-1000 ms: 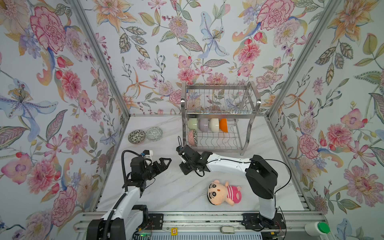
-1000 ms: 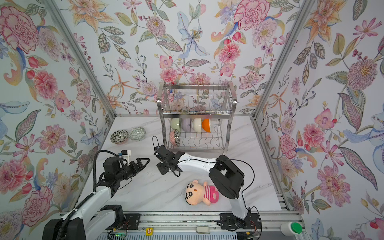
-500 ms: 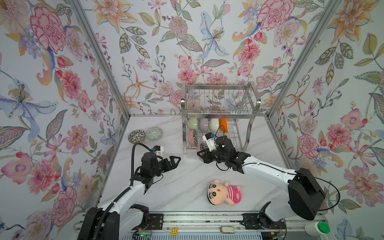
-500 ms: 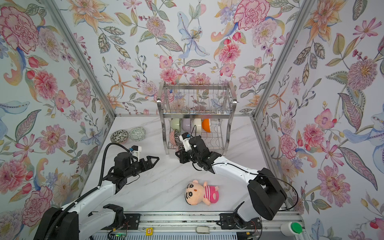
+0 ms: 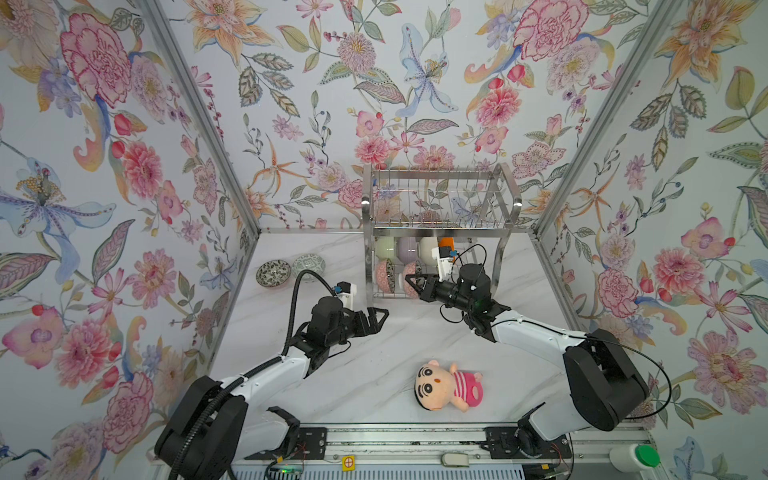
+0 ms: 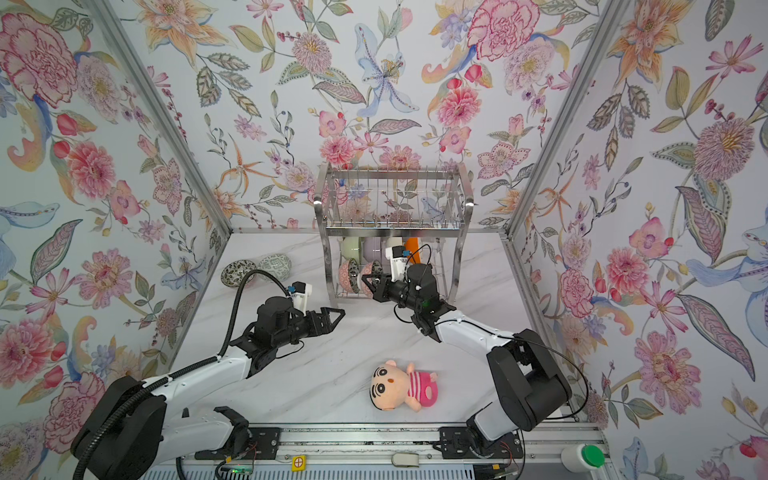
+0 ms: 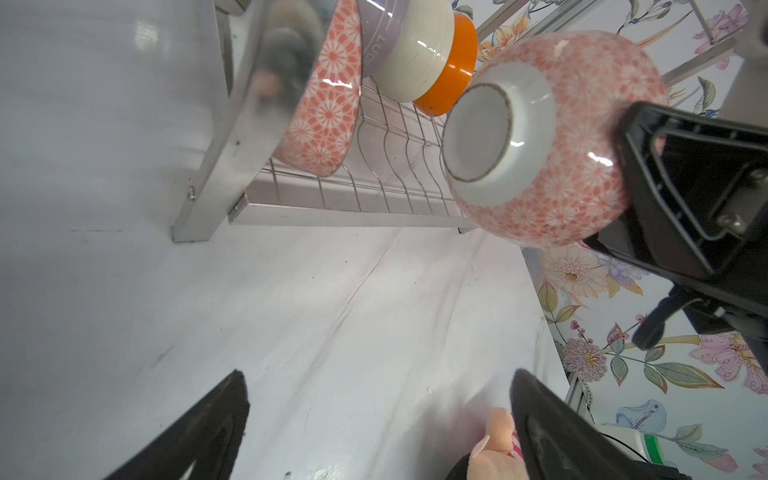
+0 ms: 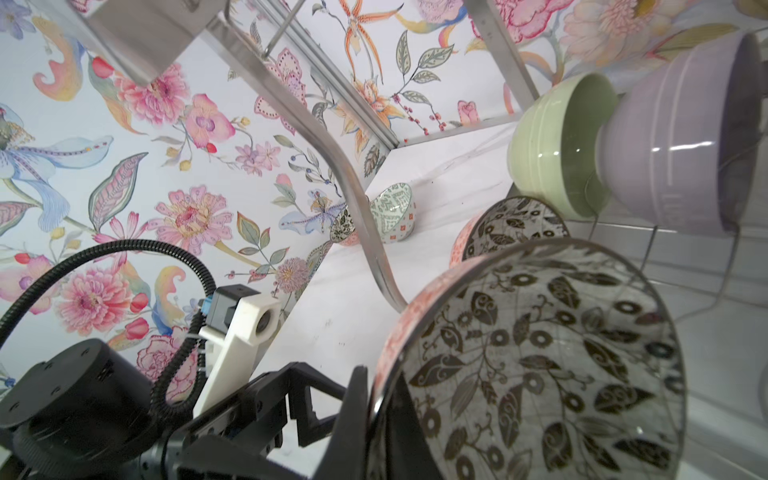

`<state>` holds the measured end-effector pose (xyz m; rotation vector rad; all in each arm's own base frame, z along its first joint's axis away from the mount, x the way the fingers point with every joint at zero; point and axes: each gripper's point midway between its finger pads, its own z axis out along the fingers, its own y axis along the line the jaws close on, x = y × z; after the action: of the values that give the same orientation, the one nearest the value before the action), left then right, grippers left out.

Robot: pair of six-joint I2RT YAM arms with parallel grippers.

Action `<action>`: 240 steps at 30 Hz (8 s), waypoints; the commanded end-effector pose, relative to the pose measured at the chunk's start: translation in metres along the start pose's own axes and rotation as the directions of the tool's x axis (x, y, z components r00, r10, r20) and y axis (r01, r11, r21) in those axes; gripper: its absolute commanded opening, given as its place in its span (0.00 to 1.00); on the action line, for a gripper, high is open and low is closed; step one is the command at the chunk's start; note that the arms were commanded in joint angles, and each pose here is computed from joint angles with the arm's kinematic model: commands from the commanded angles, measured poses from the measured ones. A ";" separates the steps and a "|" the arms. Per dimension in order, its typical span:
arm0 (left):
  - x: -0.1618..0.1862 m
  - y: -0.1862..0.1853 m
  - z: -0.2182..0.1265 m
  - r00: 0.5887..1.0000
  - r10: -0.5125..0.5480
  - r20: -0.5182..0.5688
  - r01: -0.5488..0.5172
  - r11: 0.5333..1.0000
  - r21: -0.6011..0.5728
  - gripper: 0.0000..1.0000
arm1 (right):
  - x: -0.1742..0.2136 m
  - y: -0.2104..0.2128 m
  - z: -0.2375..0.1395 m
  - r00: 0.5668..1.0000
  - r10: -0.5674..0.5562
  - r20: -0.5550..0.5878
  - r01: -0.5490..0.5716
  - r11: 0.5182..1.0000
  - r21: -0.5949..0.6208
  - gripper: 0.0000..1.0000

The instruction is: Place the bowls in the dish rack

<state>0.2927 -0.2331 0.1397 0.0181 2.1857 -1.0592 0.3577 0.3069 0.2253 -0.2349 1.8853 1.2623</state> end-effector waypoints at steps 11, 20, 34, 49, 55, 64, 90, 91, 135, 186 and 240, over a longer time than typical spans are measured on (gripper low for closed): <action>-0.015 -0.040 0.018 0.975 0.220 0.007 -0.220 0.976 -0.005 0.99 | -0.033 -0.011 0.022 0.990 0.077 0.116 -0.055 0.982 -0.183 0.00; -0.010 -0.040 0.025 0.948 0.314 -0.049 -0.316 0.946 -0.068 0.99 | -0.021 -0.031 0.041 0.989 0.113 0.097 -0.093 0.977 -0.191 0.00; -0.009 -0.038 0.030 0.936 0.344 -0.081 -0.351 0.931 -0.104 0.99 | -0.007 -0.062 0.053 0.981 0.171 0.089 -0.152 0.971 -0.185 0.00; -0.005 -0.032 0.032 0.940 0.328 -0.097 -0.339 0.934 -0.117 0.99 | 0.010 -0.092 0.058 0.981 0.186 0.048 -0.181 0.979 -0.089 0.07; -0.004 -0.032 0.031 0.941 0.323 -0.098 -0.333 0.936 -0.116 0.99 | 0.006 -0.096 0.062 0.981 0.187 0.055 -0.182 0.980 -0.081 0.10; -0.002 -0.031 0.029 0.942 0.319 -0.100 -0.329 0.937 -0.119 0.99 | 0.004 -0.098 0.067 0.978 0.196 0.068 -0.191 0.979 -0.073 0.12; -0.050 -0.005 -0.012 0.913 0.402 -0.071 -0.401 0.853 -0.334 0.99 | -0.018 -0.079 0.027 0.983 0.143 0.118 -0.142 0.990 -0.021 0.34; -0.057 0.000 -0.018 0.914 0.402 -0.060 -0.395 0.843 -0.364 0.99 | -0.018 -0.078 0.024 0.983 0.138 0.117 -0.137 0.990 -0.013 0.34; -0.214 0.317 -0.160 0.622 -0.261 0.738 0.710 0.585 -0.392 0.89 | 0.093 0.113 0.106 0.709 -0.666 -0.232 0.697 0.711 0.087 0.99; -0.174 0.359 -0.149 0.722 -0.230 0.652 0.654 0.532 -0.537 0.00 | 0.049 0.051 0.054 0.825 -0.548 -0.140 0.565 0.789 0.239 0.99; 0.022 0.067 0.026 0.908 0.179 -0.379 -0.348 0.827 -0.441 0.00 | 0.052 -0.007 -0.038 0.811 -0.511 -0.286 0.585 0.712 0.387 0.99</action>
<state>0.3067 -0.1985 0.0644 0.2012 2.6091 -0.3564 0.3076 0.2994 0.1874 -0.6573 1.9598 0.3979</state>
